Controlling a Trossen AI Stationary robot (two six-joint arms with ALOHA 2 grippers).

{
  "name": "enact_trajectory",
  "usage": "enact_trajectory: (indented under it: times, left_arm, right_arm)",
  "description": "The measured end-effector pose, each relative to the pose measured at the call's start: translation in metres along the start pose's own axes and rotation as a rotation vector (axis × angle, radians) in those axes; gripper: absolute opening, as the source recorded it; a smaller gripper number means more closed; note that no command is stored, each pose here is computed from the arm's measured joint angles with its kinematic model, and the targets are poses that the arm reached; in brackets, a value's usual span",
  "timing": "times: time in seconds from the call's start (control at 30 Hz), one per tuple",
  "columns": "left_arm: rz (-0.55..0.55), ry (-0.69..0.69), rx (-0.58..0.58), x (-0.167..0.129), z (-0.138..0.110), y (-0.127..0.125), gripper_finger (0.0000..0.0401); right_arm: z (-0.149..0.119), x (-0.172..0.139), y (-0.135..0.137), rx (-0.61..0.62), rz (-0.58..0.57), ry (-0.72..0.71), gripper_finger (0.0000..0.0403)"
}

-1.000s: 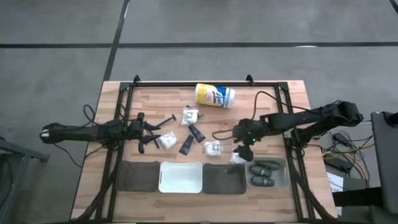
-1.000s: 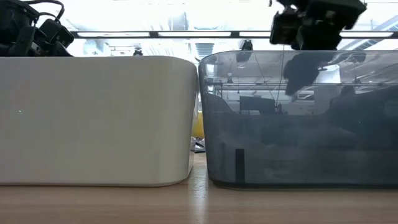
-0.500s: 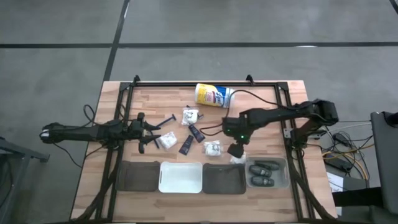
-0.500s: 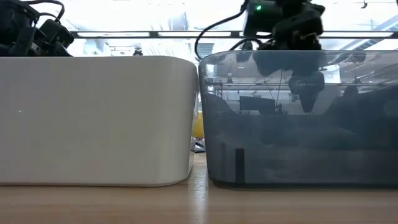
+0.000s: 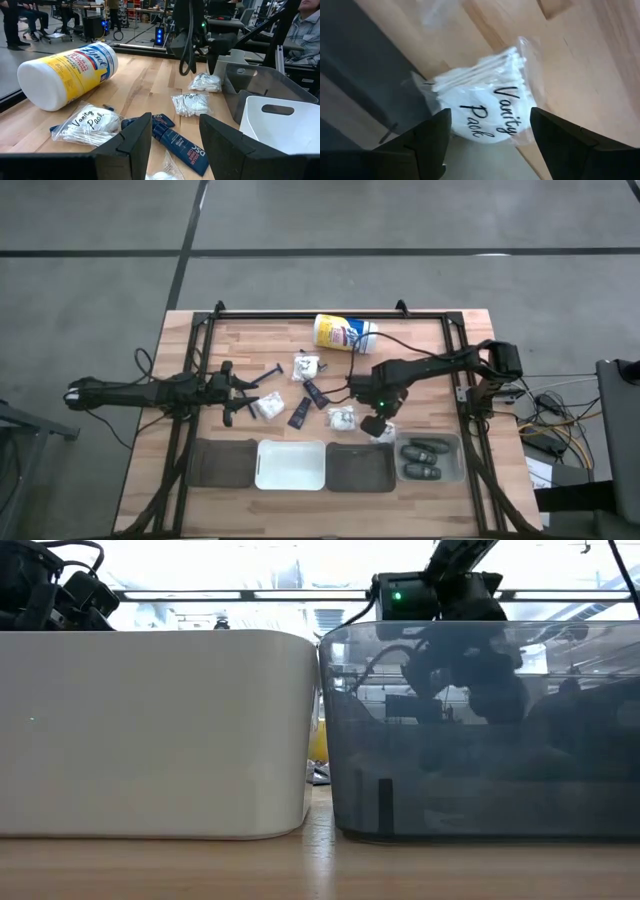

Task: Pick & Place Travel size toiletries
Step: Put the cotton pack into the right black bin

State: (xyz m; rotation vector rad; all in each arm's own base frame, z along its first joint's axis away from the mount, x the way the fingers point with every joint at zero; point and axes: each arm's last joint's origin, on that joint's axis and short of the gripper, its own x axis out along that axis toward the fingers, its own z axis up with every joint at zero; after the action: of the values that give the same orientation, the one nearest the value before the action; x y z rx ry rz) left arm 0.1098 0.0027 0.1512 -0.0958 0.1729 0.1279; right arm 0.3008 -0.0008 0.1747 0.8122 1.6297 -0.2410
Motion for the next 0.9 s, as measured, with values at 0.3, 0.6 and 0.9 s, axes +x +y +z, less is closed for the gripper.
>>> enact_trajectory:
  times: [0.3, 0.6, 0.9]
  left_arm:
    - [0.0, 0.0, 0.0, 0.0, 0.0, 0.0, 0.0171]
    - [0.0, 0.0, 0.0, 0.0, 0.0, 0.0, 0.0171]
    - [0.001, 0.0, 0.0, 0.0, 0.0, 0.0, 0.0171]
  right_arm:
    - [0.0, 0.014, -0.008, 0.027, 0.026, -0.007, 0.0273]
    - [-0.002, 0.02, -0.012, 0.023, 0.025, -0.003, 0.0215]
    - [-0.003, 0.021, -0.013, -0.038, 0.03, -0.013, 0.0093]
